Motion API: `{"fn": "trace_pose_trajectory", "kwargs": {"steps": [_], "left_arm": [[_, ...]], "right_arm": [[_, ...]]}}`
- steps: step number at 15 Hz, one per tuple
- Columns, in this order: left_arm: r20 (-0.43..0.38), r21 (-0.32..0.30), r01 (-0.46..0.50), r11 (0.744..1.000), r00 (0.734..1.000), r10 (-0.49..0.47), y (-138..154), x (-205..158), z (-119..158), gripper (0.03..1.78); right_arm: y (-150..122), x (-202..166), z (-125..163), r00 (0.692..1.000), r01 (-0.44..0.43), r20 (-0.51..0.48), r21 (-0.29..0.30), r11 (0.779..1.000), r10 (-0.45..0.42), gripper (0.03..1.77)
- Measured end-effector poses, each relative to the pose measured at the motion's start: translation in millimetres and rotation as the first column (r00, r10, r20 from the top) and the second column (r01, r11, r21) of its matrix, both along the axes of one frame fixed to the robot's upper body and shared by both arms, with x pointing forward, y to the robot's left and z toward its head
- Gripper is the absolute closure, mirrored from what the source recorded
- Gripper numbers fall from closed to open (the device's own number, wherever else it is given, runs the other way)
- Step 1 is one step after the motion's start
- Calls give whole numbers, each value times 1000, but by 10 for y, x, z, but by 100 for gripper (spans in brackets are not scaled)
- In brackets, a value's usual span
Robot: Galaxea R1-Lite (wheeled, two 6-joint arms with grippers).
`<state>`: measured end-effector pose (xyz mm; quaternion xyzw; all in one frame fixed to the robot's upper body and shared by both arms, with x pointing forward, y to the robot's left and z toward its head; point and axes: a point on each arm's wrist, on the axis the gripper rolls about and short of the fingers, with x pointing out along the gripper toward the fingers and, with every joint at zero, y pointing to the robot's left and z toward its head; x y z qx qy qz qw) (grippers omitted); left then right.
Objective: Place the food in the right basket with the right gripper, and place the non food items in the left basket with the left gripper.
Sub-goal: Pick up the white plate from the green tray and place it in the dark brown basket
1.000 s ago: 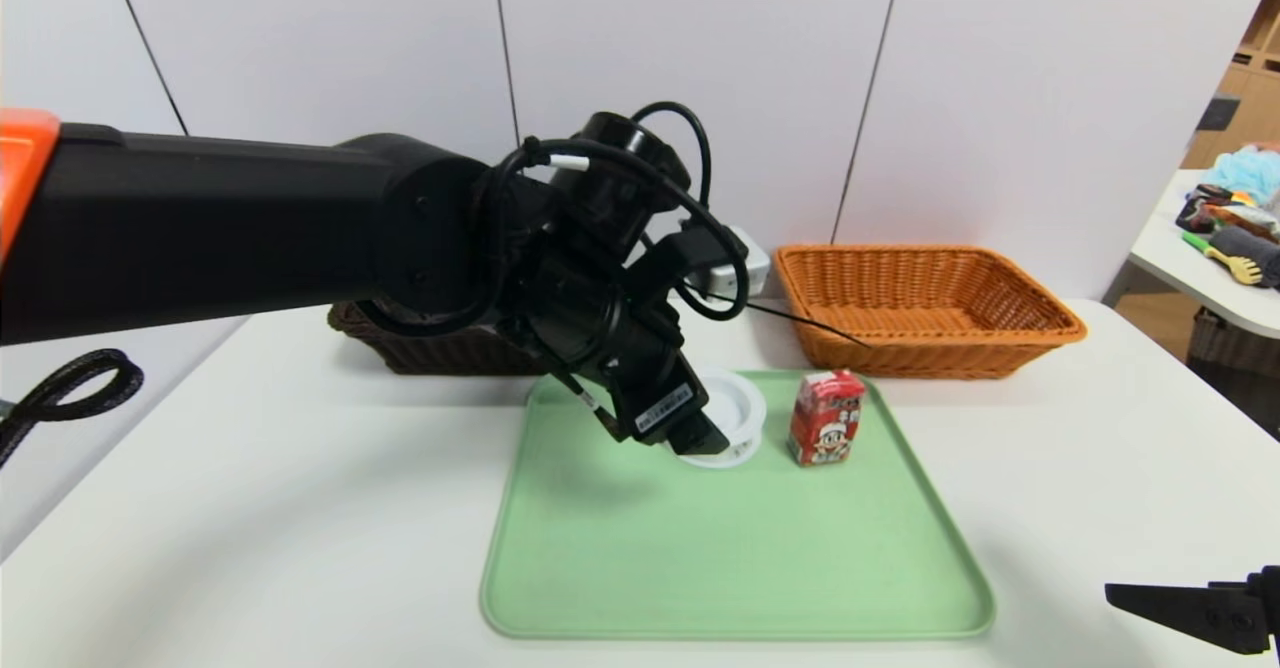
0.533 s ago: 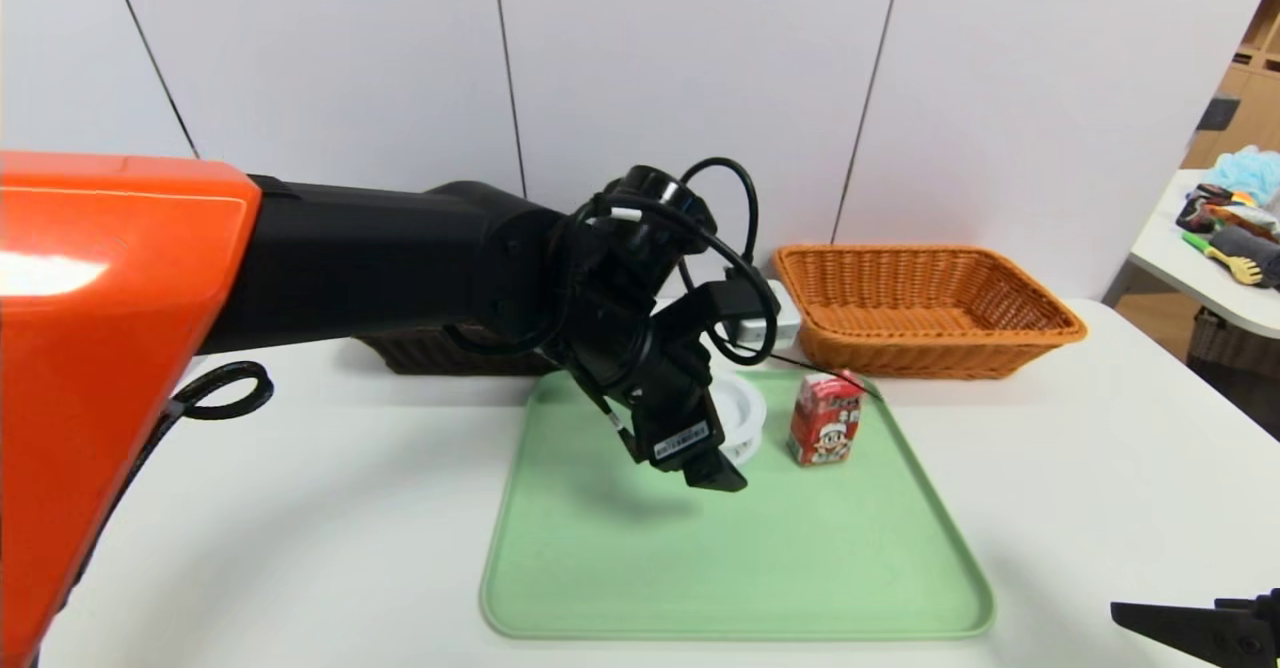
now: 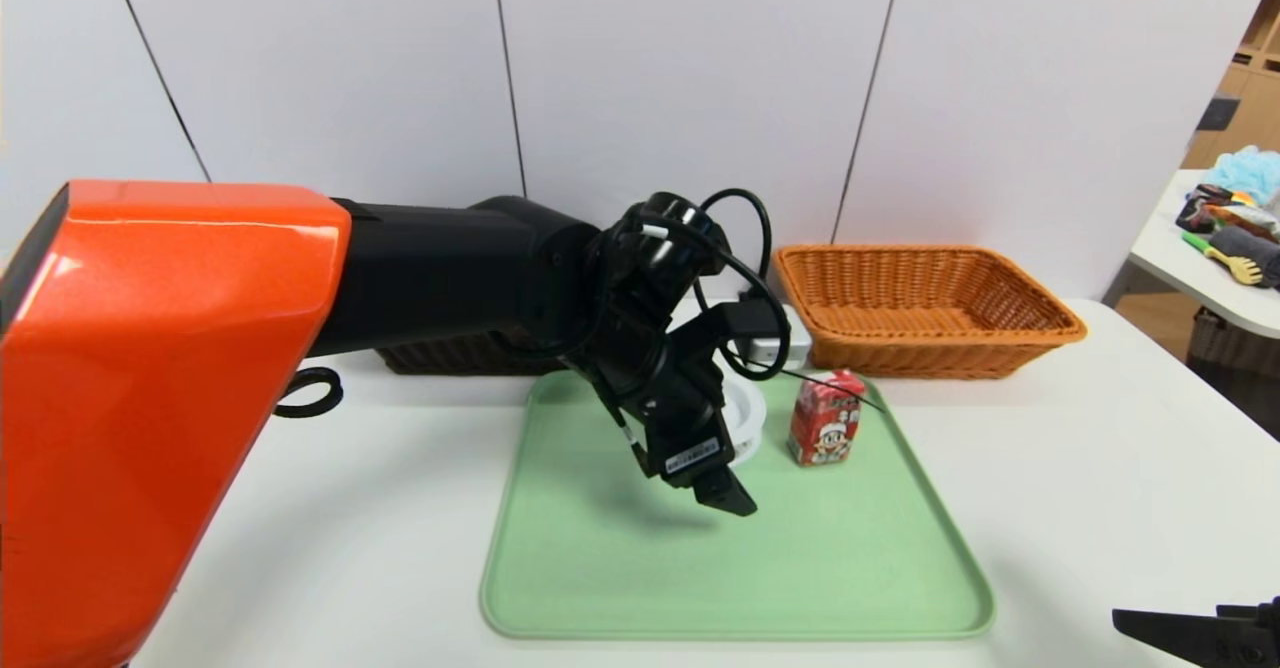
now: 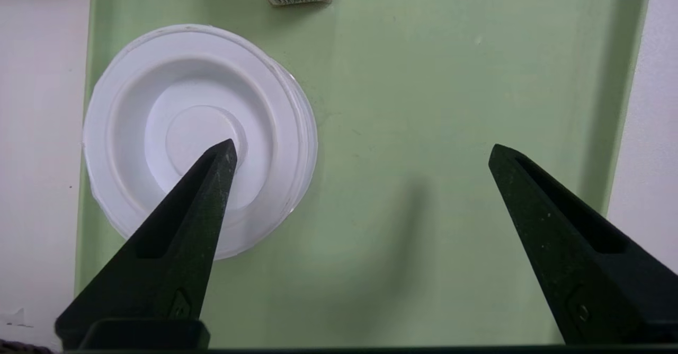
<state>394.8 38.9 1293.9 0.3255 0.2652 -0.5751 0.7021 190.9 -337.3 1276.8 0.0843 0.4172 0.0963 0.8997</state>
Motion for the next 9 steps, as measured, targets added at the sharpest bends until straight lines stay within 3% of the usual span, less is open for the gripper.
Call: {"fn": "trace_pose_trajectory", "kwargs": {"steps": [9], "left_arm": [[-42, 24, -27, 999, 999, 28, -16, 163, -152, 12]], "right_arm": [[-6, -6, -20, 1000, 5, -7, 3, 1000, -5, 10]]}}
